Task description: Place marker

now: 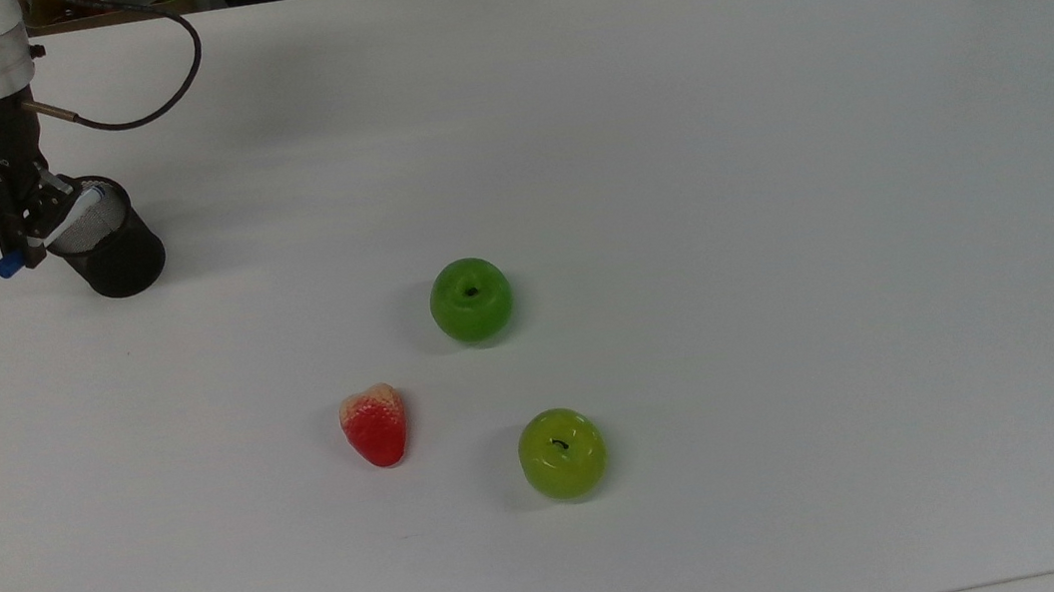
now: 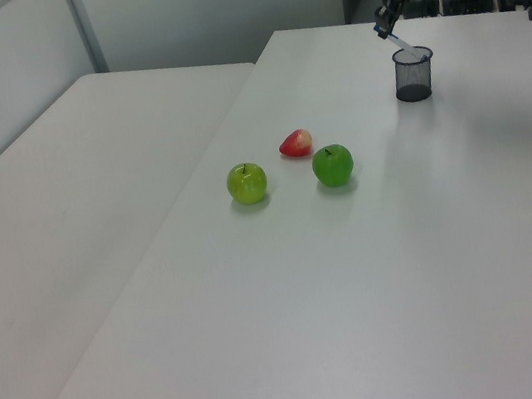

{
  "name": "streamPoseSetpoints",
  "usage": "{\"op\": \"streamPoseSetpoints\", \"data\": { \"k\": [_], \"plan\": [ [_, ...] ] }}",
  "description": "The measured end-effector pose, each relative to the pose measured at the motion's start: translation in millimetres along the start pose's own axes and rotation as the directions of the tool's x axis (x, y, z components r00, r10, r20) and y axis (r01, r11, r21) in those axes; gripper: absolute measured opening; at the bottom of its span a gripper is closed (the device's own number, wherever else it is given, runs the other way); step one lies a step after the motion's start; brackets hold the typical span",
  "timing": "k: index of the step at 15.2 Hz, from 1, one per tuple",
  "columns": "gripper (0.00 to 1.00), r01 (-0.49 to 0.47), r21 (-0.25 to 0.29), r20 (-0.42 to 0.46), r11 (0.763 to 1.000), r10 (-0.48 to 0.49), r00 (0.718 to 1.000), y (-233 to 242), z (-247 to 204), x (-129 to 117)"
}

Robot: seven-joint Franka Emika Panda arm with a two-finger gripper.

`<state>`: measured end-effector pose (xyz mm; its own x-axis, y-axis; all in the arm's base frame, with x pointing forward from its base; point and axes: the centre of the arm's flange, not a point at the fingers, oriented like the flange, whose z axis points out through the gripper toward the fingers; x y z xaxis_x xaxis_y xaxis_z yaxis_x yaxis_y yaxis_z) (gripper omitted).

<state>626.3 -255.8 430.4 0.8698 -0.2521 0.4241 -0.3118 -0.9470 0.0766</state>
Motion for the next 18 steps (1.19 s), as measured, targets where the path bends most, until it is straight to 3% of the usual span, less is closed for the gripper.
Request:
{"op": "streamPoseSetpoints", "data": {
  "k": [5,9,13,14,18],
  "plan": [
    [0.2,0.003,0.001,-0.001,1.0,-0.003,1.0,-2.1,-0.4,0.4],
    [0.53,0.005,0.003,-0.003,1.0,-0.005,1.0,-3.7,-1.4,1.4],
    [0.94,0.006,0.003,-0.004,1.0,-0.006,1.0,-4.2,-1.5,1.5],
    [1.0,0.006,0.003,-0.004,1.0,-0.006,1.0,-4.3,-1.6,1.6],
    [1.0,0.006,0.003,-0.007,1.0,-0.006,1.0,-4.8,-2.9,2.5]
  ]
}}
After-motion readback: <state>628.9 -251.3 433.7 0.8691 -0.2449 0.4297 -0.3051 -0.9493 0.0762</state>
